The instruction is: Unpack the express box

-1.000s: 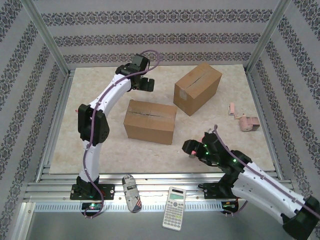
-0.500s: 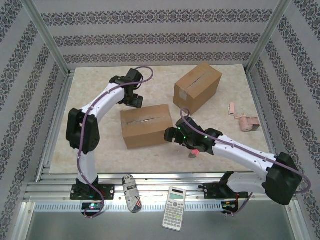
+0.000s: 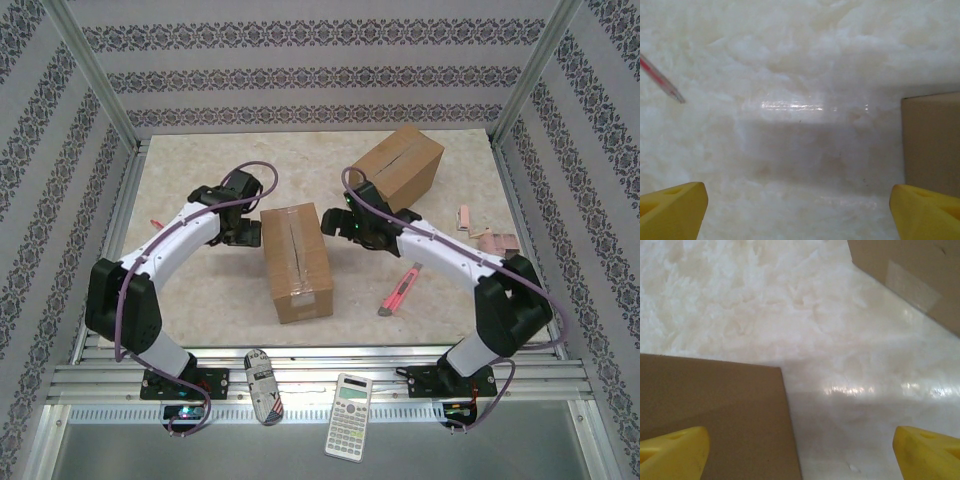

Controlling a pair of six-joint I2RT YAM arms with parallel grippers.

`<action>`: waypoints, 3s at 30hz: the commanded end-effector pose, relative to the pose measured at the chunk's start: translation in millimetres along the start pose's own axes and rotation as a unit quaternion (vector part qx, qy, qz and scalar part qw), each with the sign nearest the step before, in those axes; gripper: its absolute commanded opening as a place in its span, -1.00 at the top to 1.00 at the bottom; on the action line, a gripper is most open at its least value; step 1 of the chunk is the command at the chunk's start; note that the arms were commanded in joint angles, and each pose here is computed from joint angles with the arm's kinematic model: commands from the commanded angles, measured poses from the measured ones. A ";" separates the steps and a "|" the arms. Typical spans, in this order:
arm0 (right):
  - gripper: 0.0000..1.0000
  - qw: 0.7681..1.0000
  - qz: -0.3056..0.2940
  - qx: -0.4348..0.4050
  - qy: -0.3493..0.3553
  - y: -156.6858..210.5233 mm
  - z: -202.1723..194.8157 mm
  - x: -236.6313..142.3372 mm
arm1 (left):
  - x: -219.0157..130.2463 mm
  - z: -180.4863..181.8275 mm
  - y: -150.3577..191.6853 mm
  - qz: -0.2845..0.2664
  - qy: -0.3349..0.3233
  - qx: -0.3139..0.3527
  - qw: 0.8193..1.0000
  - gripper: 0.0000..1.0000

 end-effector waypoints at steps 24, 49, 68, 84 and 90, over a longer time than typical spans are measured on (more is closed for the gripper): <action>-0.90 0.993 -0.038 -0.109 0.001 -50.7 18.8 -61.4 | -65.5 7.7 27.0 -0.023 0.098 -0.093 0.991 -0.96; -0.87 0.988 -0.011 -0.141 -0.066 -4.8 52.4 -79.1 | -55.4 -53.1 5.0 -0.041 0.319 -0.162 0.933 -0.99; -0.90 0.968 0.024 -0.250 0.005 7.1 80.6 -71.9 | -15.1 -52.2 24.2 -0.013 0.339 -0.179 0.924 -0.85; -0.94 0.959 0.071 -0.270 0.046 23.8 91.7 -26.5 | -16.6 -53.4 28.5 -0.009 0.351 -0.176 0.920 -0.86; -0.88 0.955 0.062 -0.267 0.111 19.4 73.2 -23.6 | -16.0 -54.0 32.7 0.000 0.355 -0.174 0.918 -0.86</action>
Point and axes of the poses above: each hand's point on the last joint's axis, 136 mm out from that joint toward the fingers, its own x axis out along the fingers, its own z axis along the line the jaws close on, y = z × x, the point moved 2 cm from there along -x, back along the fingers, and after that the axes turned 15 degrees about -x, right-handed, at the moved point
